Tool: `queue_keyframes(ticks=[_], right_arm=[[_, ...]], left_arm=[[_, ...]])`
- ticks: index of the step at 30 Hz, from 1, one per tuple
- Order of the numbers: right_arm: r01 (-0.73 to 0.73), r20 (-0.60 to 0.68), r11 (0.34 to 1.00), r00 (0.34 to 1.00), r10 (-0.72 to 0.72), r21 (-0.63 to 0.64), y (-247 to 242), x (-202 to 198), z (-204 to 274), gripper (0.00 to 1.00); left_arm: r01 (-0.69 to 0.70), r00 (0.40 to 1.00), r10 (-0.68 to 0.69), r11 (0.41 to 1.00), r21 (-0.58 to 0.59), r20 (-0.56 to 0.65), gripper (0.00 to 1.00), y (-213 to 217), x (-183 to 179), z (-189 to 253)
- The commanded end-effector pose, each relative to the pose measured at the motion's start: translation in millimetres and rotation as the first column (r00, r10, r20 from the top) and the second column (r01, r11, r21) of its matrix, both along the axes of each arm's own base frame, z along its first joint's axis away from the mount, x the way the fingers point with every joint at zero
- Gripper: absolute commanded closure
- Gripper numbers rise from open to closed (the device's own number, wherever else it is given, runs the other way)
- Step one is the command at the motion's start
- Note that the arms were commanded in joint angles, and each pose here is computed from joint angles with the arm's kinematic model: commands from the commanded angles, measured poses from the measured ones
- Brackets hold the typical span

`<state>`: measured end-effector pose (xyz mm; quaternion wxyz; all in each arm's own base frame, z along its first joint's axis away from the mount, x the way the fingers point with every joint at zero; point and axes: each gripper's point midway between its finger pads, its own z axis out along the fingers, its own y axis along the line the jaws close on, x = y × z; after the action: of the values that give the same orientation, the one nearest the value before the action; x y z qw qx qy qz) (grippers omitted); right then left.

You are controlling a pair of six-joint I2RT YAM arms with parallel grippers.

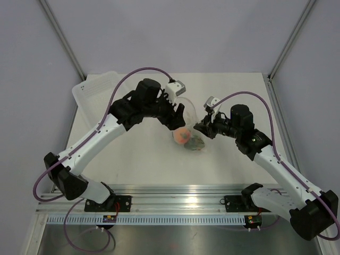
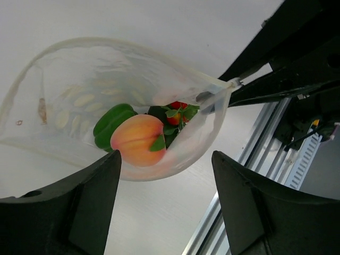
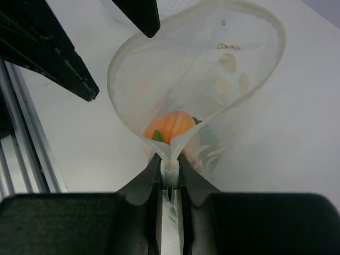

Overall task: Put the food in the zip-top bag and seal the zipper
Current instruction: Adjust the zipper food storage bag at the center of the board.

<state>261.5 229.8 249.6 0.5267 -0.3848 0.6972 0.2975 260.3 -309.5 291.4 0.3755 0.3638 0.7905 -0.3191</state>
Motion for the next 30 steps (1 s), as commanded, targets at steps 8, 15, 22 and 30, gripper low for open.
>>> queue_keyframes(ticks=[8,15,22,30], right_arm=[[-0.031,-0.012,0.999,0.999,0.031,0.024,-3.1,-9.2,14.2,1.0],[0.023,-0.031,1.0,0.999,-0.023,0.014,-11.0,-4.8,11.8,1.0],[0.145,-0.027,0.989,0.989,-0.145,-0.032,-31.5,-0.1,16.9,0.37],[0.213,0.047,0.977,0.976,-0.214,0.025,-45.1,-4.0,37.6,0.35]], left_arm=[[0.183,0.973,-0.208,0.961,0.209,0.101,0.34,-19.4,-13.0,-23.5],[0.153,0.983,-0.174,0.948,0.279,0.053,0.73,-18.4,-3.3,-51.9],[-0.138,0.99,0.138,0.973,0.186,0.015,1.0,-17.0,28.9,-29.9],[-0.319,0.941,0.323,0.946,0.055,-0.103,1.0,-24.5,38.2,-21.4]])
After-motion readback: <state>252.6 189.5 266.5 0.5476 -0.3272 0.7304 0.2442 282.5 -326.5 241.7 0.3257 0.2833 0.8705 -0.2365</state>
